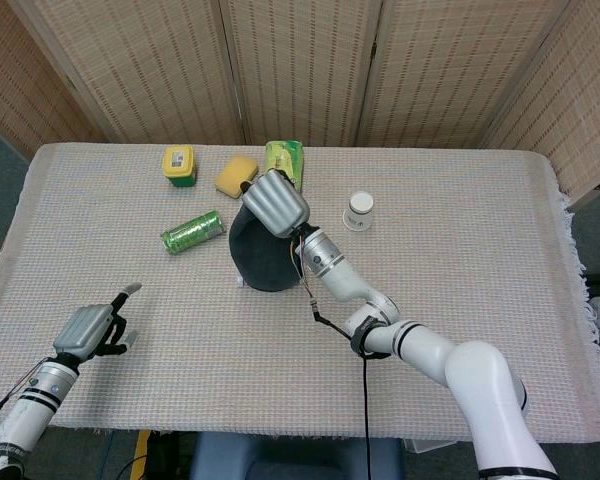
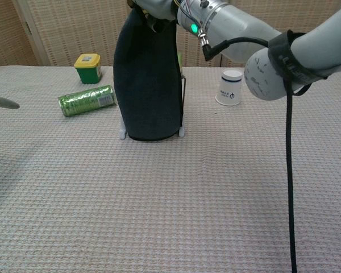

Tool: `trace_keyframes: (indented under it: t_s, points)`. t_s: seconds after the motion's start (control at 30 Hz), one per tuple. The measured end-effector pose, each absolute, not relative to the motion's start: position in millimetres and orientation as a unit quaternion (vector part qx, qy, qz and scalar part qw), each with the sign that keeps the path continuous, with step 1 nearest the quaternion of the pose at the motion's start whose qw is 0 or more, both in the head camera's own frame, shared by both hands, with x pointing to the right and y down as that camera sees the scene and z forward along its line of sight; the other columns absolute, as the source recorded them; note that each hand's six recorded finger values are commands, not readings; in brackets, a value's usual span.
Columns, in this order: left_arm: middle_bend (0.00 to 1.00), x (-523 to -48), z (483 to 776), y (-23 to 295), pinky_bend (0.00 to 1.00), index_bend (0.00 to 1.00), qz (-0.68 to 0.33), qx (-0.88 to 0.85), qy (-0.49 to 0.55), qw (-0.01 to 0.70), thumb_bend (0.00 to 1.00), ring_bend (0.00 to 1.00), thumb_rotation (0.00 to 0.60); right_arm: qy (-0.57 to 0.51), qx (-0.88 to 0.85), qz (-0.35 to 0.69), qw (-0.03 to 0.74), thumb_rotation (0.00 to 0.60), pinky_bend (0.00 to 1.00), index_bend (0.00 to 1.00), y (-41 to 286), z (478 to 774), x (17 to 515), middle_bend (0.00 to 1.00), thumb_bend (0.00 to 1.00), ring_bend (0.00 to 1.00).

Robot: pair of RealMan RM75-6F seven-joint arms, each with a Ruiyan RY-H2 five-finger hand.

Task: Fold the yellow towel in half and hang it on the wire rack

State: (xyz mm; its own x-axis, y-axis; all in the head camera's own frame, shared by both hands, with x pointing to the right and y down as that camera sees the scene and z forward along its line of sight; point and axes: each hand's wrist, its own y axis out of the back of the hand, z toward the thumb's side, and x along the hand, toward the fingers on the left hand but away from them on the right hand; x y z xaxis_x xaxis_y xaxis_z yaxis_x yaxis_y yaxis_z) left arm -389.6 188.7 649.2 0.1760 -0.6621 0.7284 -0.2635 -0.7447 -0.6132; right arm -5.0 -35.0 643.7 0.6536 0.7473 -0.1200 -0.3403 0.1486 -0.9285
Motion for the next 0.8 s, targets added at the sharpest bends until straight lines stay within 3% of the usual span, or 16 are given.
trace_keyframes:
  t_s: [0.33,0.43,0.53,0.63,0.8]
  points:
    - [0.84,-398,651,192,0.93,0.04,-0.571,-0.740,0.312,0.171,0.47,0.82,0.600,-0.193,-0.535,0.400,0.719,0.600,0.98,0.56,-51,659,-14,0.96,0.60,1.00]
    - [0.84,-399,653,192,0.93,0.04,-0.574,-0.738,0.311,0.170,0.47,0.82,0.600,-0.193,-0.540,0.408,0.711,0.600,0.98,0.40,-52,664,-16,0.96,0.58,1.00]
    - [0.84,-399,653,191,0.93,0.04,-0.574,-0.738,0.312,0.170,0.47,0.82,0.600,-0.194,-0.546,0.417,0.700,0.600,0.98,0.16,-53,669,-18,0.95,0.55,1.00]
    - [0.84,-399,654,191,0.93,0.04,-0.574,-0.738,0.312,0.170,0.47,0.82,0.600,-0.200,-0.553,0.425,0.689,0.600,0.98,0.02,-54,671,-18,0.94,0.54,1.00]
    - [0.84,-397,655,190,0.93,0.04,-0.573,-0.739,0.310,0.171,0.47,0.82,0.600,-0.206,-0.556,0.429,0.682,0.600,0.98,0.00,-57,672,-13,0.93,0.54,1.00]
